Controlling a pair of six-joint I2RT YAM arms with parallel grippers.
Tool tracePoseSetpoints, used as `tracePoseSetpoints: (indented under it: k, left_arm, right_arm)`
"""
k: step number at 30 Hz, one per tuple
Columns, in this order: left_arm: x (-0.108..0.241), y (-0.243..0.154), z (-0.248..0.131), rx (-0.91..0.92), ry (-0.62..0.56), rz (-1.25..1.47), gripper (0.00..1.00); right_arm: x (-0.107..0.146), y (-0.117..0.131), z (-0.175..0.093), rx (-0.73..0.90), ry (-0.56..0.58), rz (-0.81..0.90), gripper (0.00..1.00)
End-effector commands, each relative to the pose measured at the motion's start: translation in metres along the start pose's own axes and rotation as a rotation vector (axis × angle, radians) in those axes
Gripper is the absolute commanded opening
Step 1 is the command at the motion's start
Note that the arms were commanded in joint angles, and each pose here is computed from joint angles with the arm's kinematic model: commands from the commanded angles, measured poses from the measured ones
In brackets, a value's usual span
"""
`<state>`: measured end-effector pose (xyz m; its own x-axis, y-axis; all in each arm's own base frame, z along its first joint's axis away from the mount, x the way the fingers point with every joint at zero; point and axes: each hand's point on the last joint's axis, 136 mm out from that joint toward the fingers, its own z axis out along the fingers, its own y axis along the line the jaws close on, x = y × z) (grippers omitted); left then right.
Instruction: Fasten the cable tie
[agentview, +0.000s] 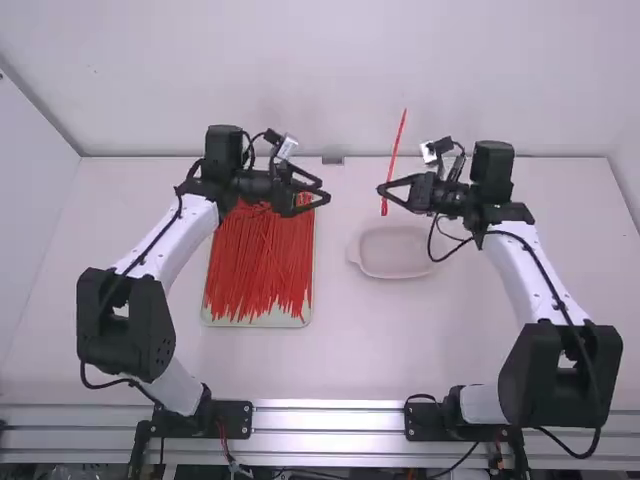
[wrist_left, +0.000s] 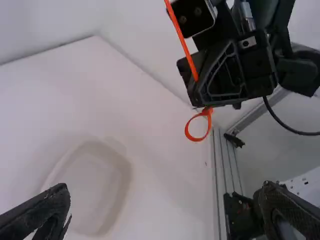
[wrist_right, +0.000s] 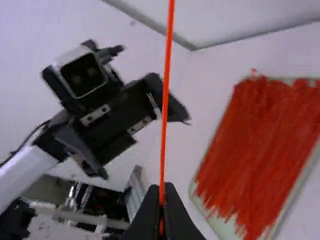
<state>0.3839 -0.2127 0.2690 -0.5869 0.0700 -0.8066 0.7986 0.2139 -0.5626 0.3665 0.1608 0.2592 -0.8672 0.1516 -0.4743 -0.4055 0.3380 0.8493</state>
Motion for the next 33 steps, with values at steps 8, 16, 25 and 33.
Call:
tracePoseSetpoints:
  k: [8, 16, 25, 33]
  left_arm:
    - [0.019, 0.018, -0.012, -0.092, 0.053, 0.069, 0.99]
    - [0.019, 0.028, -0.018, -0.146, 0.057, 0.063, 0.99]
    - [0.017, 0.039, -0.04, -0.18, 0.027, 0.032, 0.99]
    - [0.019, 0.044, -0.055, -0.194, 0.015, 0.015, 0.99]
  right_arm:
    - [0.018, -0.073, -0.015, 0.472, 0.041, -0.153, 0.0]
    - [0.037, -0.119, -0.011, 0.757, 0.087, -0.148, 0.0]
    - [0.072, -0.18, 0.005, 0.819, 0.139, -0.097, 0.0]
    - [0.103, -0.228, 0.012, 0.846, 0.191, -0.014, 0.0]
